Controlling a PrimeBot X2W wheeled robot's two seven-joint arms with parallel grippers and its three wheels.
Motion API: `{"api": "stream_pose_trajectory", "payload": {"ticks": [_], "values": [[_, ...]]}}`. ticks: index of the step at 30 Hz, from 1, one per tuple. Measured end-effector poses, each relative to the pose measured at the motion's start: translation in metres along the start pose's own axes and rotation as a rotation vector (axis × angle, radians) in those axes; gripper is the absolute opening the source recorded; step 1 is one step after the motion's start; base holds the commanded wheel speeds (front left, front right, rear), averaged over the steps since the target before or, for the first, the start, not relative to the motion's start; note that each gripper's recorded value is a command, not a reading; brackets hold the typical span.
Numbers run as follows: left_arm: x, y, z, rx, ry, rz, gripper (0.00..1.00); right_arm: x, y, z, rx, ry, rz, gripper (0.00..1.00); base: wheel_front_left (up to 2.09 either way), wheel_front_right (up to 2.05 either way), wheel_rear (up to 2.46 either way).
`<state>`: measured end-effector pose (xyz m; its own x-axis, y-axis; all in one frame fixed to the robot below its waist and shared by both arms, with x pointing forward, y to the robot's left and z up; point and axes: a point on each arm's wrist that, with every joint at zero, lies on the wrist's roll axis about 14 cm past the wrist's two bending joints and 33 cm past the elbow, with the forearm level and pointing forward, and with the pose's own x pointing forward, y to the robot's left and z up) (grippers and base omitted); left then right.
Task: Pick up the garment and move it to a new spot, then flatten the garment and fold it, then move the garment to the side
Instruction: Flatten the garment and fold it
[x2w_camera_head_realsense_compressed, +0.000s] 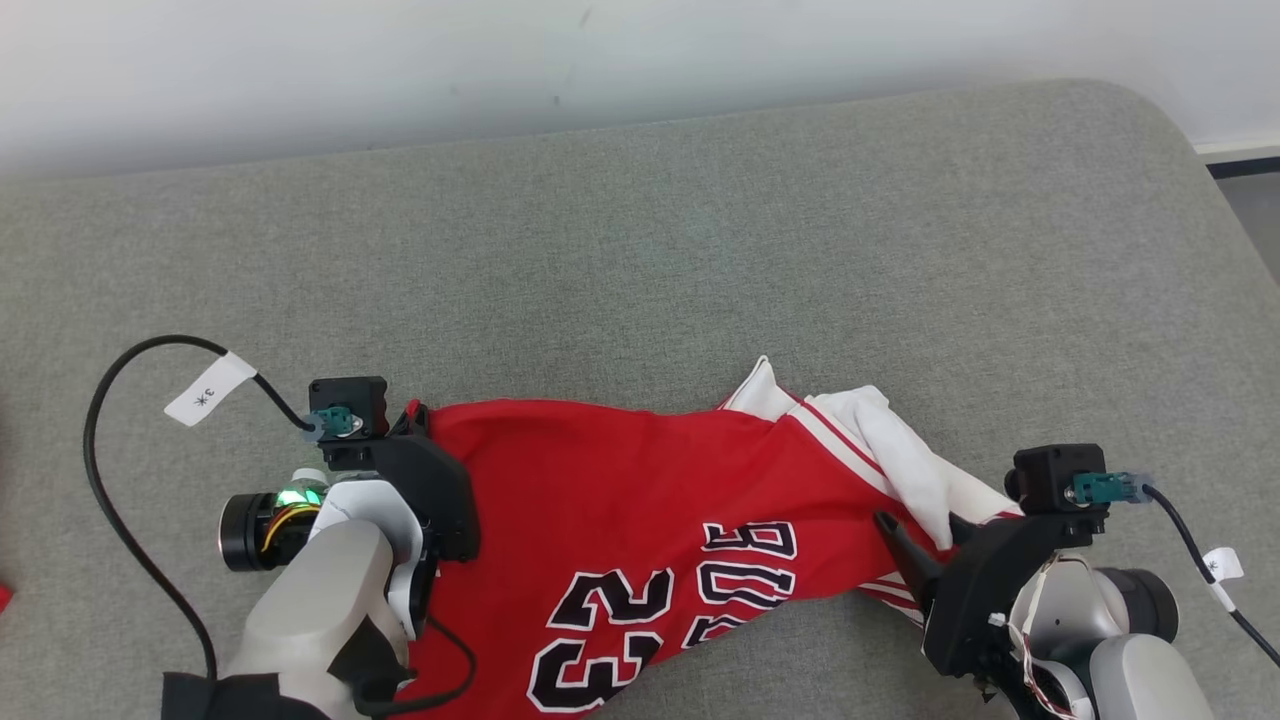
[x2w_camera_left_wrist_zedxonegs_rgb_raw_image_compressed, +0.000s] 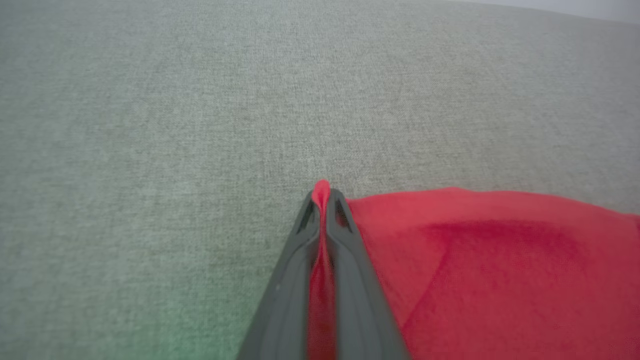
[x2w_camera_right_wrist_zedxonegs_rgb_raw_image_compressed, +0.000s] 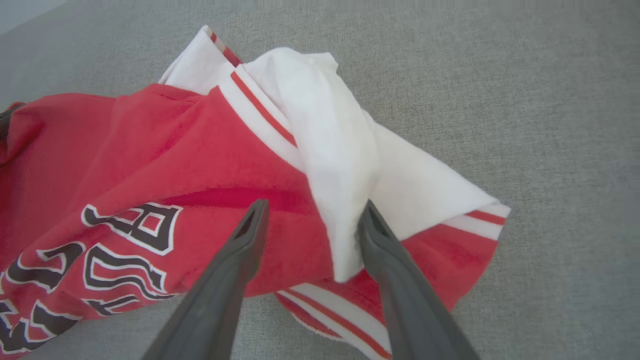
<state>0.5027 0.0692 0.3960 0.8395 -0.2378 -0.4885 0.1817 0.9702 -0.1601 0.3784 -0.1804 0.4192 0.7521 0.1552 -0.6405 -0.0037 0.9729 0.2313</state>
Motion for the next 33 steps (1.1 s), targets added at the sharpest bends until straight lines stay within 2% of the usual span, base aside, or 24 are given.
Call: {"api": "stream_pose_trajectory", "payload": {"ticks": [1, 3, 9, 16, 19, 22, 28, 33], "values": [[0.000, -0.001, 0.000, 0.000, 0.000, -0.002, 0.00, -0.001, 0.000, 0.003, -0.008, -0.013, -0.003, 0.83, 0.00, 0.00, 0.00], [0.000, -0.002, 0.000, 0.001, 0.000, -0.006, 0.00, -0.002, 0.005, 0.008, -0.024, -0.036, 0.006, 0.85, 0.00, 0.00, 0.00], [0.000, -0.003, 0.000, 0.000, -0.003, -0.007, 0.00, -0.005, 0.061, 0.012, -0.047, -0.048, 0.187, 1.00, 0.00, 0.00, 0.00], [-0.001, -0.003, 0.001, -0.007, -0.006, -0.005, 0.00, -0.018, 0.114, 0.022, -0.096, -0.090, 0.345, 1.00, 0.00, 0.00, 0.00], [-0.003, -0.004, 0.002, -0.009, -0.008, -0.004, 0.00, -0.027, 0.125, 0.035, -0.110, -0.137, 0.379, 1.00, 0.00, 0.00, 0.00], [-0.004, -0.005, 0.004, -0.008, -0.016, -0.005, 0.00, -0.032, 0.113, 0.039, -0.116, -0.146, 0.338, 1.00, 0.00, 0.00, 0.00], [-0.005, -0.006, 0.005, -0.009, -0.021, -0.014, 0.00, -0.035, 0.046, 0.020, -0.102, -0.076, 0.107, 1.00, 0.00, 0.00, 0.00], [-0.002, -0.006, 0.003, -0.008, -0.015, -0.015, 0.00, -0.030, 0.030, 0.007, -0.077, -0.025, 0.063, 1.00, 0.00, 0.00, 0.00]]}}
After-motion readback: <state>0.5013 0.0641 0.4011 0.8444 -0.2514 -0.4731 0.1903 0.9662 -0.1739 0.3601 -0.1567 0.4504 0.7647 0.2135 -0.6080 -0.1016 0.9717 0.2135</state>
